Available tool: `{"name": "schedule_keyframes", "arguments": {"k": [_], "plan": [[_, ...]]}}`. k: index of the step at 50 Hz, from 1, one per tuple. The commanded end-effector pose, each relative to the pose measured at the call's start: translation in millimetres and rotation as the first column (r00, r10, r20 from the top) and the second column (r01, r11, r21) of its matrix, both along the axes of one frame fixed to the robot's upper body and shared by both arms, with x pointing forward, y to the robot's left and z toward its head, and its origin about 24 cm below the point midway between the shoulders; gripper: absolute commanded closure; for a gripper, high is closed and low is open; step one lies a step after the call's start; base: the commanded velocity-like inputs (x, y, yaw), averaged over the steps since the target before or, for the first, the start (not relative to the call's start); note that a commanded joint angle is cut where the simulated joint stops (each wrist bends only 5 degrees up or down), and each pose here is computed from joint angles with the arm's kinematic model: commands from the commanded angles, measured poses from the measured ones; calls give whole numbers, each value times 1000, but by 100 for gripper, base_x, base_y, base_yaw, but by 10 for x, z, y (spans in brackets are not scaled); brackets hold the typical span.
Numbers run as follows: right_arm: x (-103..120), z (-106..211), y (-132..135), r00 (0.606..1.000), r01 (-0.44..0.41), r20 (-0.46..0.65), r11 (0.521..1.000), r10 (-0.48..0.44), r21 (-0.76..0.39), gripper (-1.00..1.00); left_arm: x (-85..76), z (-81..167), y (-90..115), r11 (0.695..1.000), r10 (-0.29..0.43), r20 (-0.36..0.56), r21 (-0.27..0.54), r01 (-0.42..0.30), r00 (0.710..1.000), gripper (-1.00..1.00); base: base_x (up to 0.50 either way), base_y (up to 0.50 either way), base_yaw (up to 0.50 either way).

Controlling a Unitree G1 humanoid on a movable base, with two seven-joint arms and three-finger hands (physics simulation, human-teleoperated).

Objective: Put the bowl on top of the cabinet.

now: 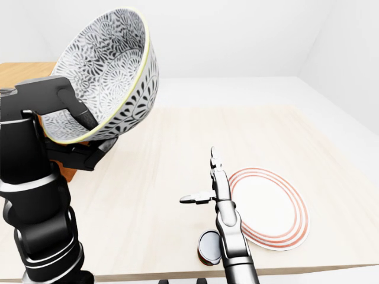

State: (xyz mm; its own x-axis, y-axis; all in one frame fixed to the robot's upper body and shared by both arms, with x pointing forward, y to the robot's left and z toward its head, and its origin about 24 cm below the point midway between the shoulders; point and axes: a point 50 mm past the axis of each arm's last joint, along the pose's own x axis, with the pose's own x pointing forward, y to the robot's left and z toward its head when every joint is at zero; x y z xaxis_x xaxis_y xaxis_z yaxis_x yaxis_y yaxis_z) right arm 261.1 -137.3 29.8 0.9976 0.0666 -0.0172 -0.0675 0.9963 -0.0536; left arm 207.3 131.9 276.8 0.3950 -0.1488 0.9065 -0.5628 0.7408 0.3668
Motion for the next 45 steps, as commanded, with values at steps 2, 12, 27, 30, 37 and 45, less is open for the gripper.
{"name": "schedule_keyframes", "arguments": {"k": [2, 12, 27, 30, 37, 45], "plan": [[-18, 19, -9, 1000, 3, 4, 1000, -3, -2, -100, 3, 152, 165, 999, 33, 64, -3, -33, 997, 95, 0, 0, 0], [-11, 6, -7, 1000, 5, 2, 1000, -5, -3, -100, 25, 353, 388, 996, 89, 132, 1, -90, 987, 95, 0, 0, 0], [-36, 29, -21, 1000, 8, 7, 1000, -8, -1, -100, 61, 600, 707, 980, 194, 180, 18, -200, 964, 95, 0, 0, 0], [-33, 27, -29, 1000, 13, 6, 1000, -13, -2, -100, 49, 647, 765, 977, 207, 187, 18, -214, 960, 95, 0, 0, 0], [-54, 44, -29, 1000, 14, 11, 1000, -14, -4, -100, -5, 794, 943, 963, 260, 221, 14, -269, 940, 95, 0, 0, 0], [-72, 66, -26, 1000, 15, 18, 1000, -14, -5, -100, 128, 952, 1197, 933, 358, 205, -28, -360, 911, 95, 0, 0, 0]]}}
